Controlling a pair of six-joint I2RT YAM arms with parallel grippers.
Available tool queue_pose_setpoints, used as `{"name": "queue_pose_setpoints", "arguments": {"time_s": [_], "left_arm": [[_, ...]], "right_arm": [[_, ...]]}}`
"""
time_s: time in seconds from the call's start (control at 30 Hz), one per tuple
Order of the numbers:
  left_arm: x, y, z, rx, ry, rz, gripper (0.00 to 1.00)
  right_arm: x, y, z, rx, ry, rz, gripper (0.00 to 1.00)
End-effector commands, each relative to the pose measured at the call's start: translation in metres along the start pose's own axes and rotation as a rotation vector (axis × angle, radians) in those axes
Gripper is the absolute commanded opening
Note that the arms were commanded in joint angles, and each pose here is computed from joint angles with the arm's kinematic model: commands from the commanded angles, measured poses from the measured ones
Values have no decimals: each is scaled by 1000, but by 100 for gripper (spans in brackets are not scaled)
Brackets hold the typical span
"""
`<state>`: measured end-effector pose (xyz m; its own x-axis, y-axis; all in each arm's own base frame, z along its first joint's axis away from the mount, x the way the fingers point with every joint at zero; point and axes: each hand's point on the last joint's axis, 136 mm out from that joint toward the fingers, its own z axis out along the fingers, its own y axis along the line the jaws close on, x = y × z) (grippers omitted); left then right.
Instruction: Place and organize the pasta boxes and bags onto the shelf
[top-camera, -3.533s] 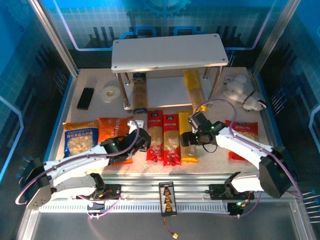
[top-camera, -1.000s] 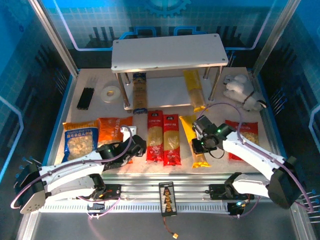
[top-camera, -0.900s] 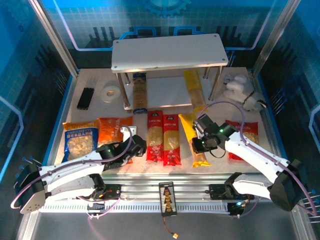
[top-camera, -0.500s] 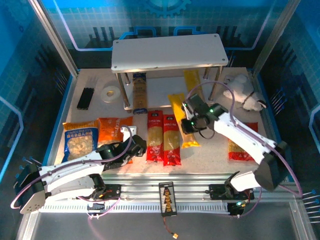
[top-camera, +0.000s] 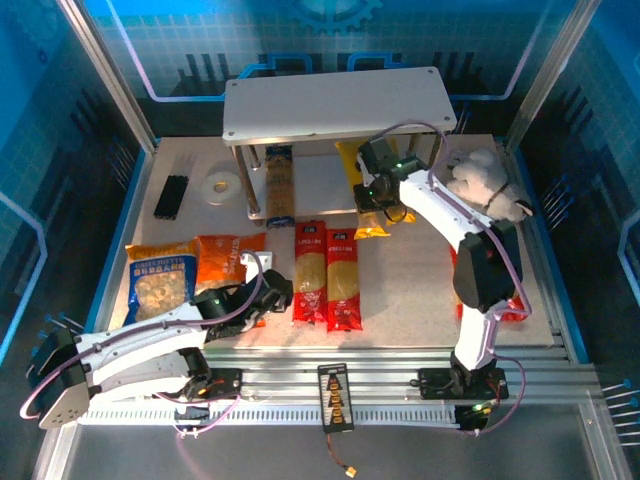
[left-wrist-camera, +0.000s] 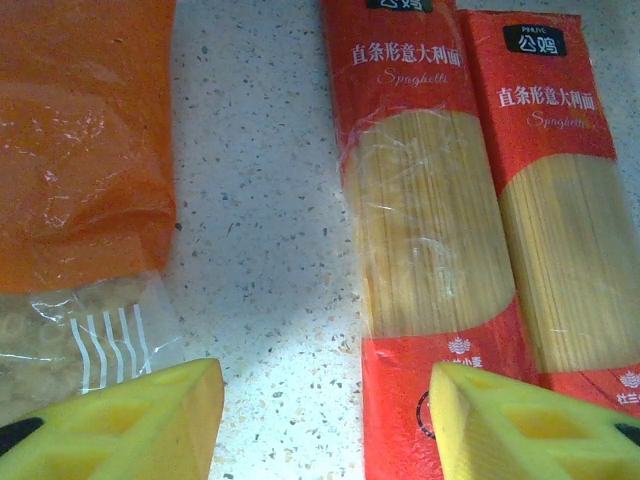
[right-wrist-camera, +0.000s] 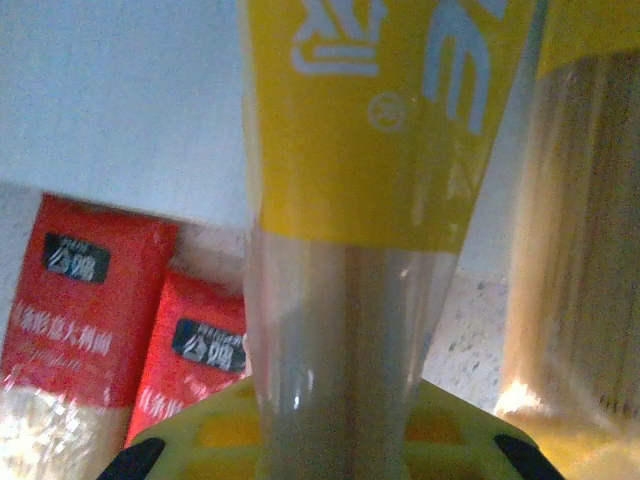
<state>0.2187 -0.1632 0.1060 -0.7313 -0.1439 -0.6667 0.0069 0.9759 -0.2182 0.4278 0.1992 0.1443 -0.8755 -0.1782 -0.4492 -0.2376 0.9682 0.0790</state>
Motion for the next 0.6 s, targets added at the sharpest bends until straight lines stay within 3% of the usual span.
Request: {"name": "queue_pose_setpoints", "arguments": {"time_s": [0.0,0.37,0.57], "left_arm": [[-6,-3,-4,9,-17,6,58],[-6,0,-6,-4,-13,10,58],[-8,1,-8,-9,-18,11,58]], "right_arm": [[-54,-2,-8,16,-169,-23,0],[-60,-18,25,82,-151,28,0],[-63,-24,25,113,-199,32,0]]}}
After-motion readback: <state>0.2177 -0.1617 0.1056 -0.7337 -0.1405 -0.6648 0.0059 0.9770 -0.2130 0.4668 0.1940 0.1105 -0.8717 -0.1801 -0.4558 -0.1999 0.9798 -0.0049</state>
